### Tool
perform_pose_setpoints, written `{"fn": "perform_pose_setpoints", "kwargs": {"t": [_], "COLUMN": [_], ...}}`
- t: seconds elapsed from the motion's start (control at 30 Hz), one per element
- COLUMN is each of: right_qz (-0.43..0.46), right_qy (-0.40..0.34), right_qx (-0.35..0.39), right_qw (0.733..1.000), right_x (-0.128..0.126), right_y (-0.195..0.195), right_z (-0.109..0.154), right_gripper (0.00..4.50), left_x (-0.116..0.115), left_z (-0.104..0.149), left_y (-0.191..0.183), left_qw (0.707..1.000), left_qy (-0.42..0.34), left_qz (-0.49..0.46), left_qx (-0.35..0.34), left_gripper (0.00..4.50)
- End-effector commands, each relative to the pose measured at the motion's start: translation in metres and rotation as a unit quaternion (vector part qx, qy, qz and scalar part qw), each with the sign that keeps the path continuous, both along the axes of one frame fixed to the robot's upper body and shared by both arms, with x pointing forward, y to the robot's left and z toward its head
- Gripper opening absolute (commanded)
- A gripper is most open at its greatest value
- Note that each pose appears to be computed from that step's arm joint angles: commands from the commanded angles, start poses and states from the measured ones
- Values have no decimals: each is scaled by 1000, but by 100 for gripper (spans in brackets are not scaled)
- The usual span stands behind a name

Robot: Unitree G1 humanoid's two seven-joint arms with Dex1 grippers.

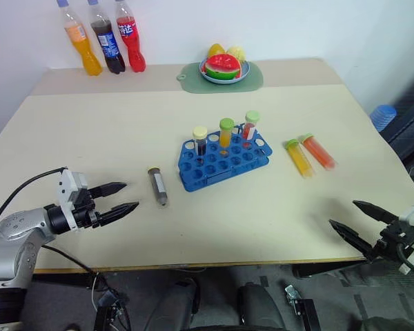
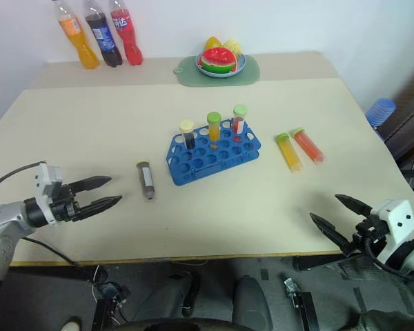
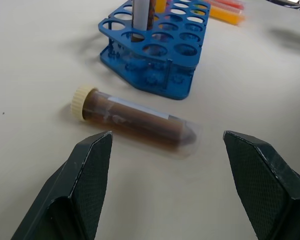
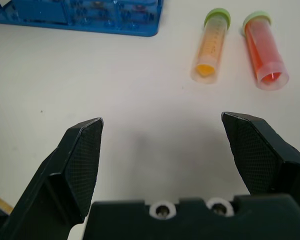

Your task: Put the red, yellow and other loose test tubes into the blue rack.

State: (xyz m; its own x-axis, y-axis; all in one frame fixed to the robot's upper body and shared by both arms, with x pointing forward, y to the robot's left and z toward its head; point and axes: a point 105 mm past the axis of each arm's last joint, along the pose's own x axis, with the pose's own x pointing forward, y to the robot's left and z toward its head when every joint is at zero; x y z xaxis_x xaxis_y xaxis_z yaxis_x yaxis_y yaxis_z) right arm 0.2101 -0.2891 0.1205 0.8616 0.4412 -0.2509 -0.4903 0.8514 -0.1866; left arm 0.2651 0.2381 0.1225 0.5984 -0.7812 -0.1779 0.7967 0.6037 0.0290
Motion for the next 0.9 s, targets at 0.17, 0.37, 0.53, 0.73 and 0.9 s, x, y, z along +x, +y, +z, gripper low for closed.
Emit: {"fn": "perform_pose_setpoints", "kwargs": {"t": [0.17,0.37,0.53,0.73,0.9], "right_qz": [-1,-7,0,15,-21], "right_qy": [-27,-45,-36,43,114], "right_qx": [-11,-12,-27,-57,-43], "right_qw": [1000,999,999,997,992], "right_x": [8,23,57,109,155], "right_y": [-2,1,-3,-11,-24], "right_z": [14,26,48,58,54], "right_gripper": [419,419,419,419,419], "left_x": [5,7,3,-2,-7], "left_z": [22,38,45,51,49], "left_y": [-6,-24,-48,-76,-83], "left_qw": [999,997,990,981,980], "left_qy": [-33,-53,-68,-81,-84], "left_qz": [-11,-55,-118,-176,-181], "left_qx": [-12,-30,-28,-20,-21], "left_gripper": [365,365,365,365,365]}}
